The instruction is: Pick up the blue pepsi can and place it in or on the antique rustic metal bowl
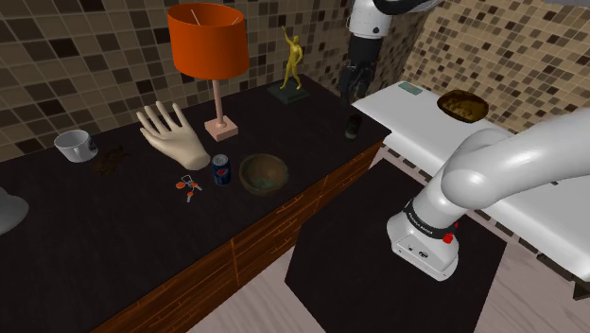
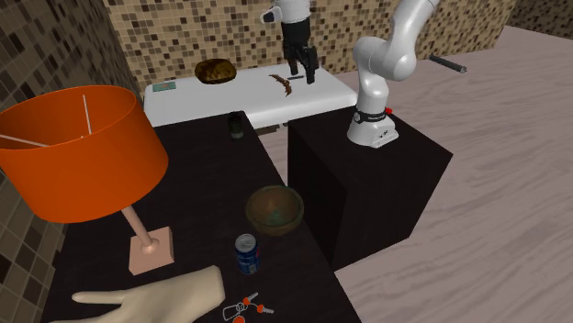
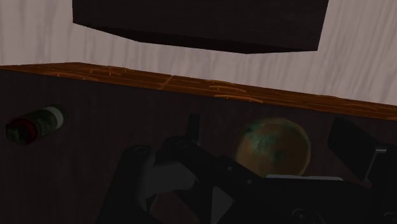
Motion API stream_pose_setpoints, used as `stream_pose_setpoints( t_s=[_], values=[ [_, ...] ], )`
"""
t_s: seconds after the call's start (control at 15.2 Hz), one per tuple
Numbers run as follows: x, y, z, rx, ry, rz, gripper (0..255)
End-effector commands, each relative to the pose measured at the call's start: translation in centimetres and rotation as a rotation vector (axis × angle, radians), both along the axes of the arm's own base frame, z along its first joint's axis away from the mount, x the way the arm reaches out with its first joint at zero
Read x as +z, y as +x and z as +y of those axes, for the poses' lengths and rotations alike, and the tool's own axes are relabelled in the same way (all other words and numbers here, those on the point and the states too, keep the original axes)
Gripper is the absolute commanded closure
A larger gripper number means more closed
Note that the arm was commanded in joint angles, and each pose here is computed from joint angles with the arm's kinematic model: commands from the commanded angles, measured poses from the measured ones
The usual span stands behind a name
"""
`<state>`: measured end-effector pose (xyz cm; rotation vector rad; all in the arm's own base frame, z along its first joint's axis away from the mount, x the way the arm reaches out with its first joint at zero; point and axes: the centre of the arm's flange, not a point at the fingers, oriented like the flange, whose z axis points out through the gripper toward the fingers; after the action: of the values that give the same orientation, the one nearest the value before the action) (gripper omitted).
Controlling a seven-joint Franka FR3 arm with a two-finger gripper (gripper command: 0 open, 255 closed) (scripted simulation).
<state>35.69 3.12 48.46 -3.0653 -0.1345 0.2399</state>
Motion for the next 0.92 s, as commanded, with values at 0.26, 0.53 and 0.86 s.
stream_pose_setpoints(
  t_s=[0.26,0.53,0.86],
  values=[
    [-4.7,4.2,4.8,-0.017,-0.005,-0.008,0],
    [-7.9,7.1,7.9,-0.027,-0.009,-0.012,0],
    [-11.8,10.8,11.6,-0.04,-0.013,-0.017,0]
  ],
)
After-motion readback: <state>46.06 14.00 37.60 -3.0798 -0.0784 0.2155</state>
